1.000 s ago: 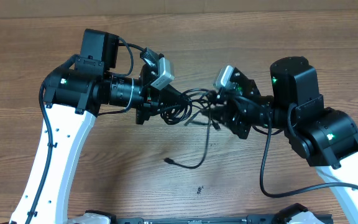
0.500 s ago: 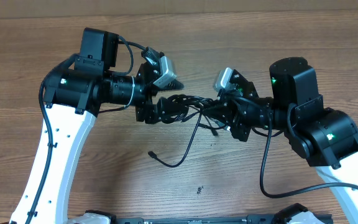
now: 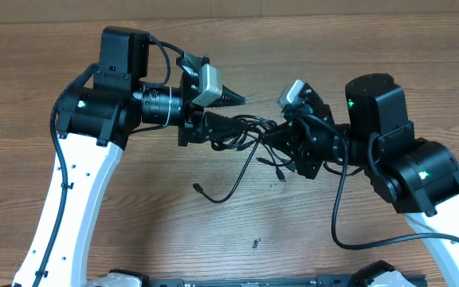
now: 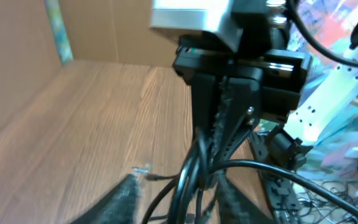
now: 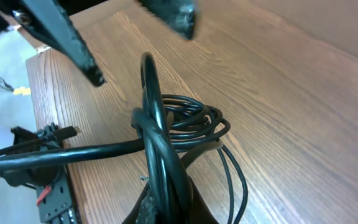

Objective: Untangle cables

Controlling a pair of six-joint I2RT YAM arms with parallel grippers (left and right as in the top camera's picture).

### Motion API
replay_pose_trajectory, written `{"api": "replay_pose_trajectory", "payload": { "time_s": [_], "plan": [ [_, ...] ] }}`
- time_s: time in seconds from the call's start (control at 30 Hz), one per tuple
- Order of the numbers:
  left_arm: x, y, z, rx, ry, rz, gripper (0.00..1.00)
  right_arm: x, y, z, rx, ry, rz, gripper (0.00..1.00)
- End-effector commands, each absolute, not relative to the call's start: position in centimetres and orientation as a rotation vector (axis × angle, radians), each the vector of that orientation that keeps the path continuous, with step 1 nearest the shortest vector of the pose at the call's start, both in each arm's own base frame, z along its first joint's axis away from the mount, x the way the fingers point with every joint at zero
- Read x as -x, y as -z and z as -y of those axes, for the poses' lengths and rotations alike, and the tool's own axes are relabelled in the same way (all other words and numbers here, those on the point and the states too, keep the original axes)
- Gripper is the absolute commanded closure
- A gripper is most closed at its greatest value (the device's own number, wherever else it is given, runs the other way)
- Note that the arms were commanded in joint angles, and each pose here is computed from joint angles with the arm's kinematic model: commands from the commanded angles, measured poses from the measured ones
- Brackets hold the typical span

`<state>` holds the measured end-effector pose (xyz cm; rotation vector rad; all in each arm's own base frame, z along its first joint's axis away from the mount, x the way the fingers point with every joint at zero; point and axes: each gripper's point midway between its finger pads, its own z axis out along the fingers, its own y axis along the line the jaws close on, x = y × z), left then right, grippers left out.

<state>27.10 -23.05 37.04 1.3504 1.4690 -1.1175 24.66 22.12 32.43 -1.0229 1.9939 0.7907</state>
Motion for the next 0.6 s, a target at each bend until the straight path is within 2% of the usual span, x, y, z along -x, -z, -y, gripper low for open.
{"api": "replay_pose_trajectory", "payload": {
  "time_s": [0.0, 0.07, 0.13, 0.17, 0.23, 0.4, 0.57],
  "plan": [
    [-26.7, -37.7, 23.2, -1.397, 1.103, -1.359, 0.63, -24.7, -33.8, -22.2, 0.911, -0.842, -2.017, 0.96],
    [-26.6, -37.8, 23.3, -1.397, 1.109, -1.353, 0.70, -24.7, -33.9, -22.2, 0.875, -0.862, -2.037, 0.96],
    [-26.3, -38.0, 23.3, -1.395, 1.130, -1.341, 0.70, -24.8, -34.0, -22.2, 0.839, -0.881, -2.051, 0.96],
    [-26.4, -38.0, 23.3, -1.395, 1.129, -1.342, 0.63, -24.9, -34.2, -22.3, 0.824, -0.888, -2.053, 0.96],
    [-26.3, -37.8, 23.2, -1.391, 1.136, -1.364, 0.38, -25.2, -34.3, -22.3, 0.807, -0.884, -2.048, 0.96],
    [-26.1, -37.5, 23.2, -1.386, 1.146, -1.392, 0.16, -27.4, -33.6, -20.5, 0.647, -0.737, -2.121, 0.96],
    [-26.1, -37.5, 23.2, -1.387, 1.144, -1.390, 0.19, -27.6, -33.9, -20.5, 0.647, -0.735, -2.103, 0.96]
  ]
}}
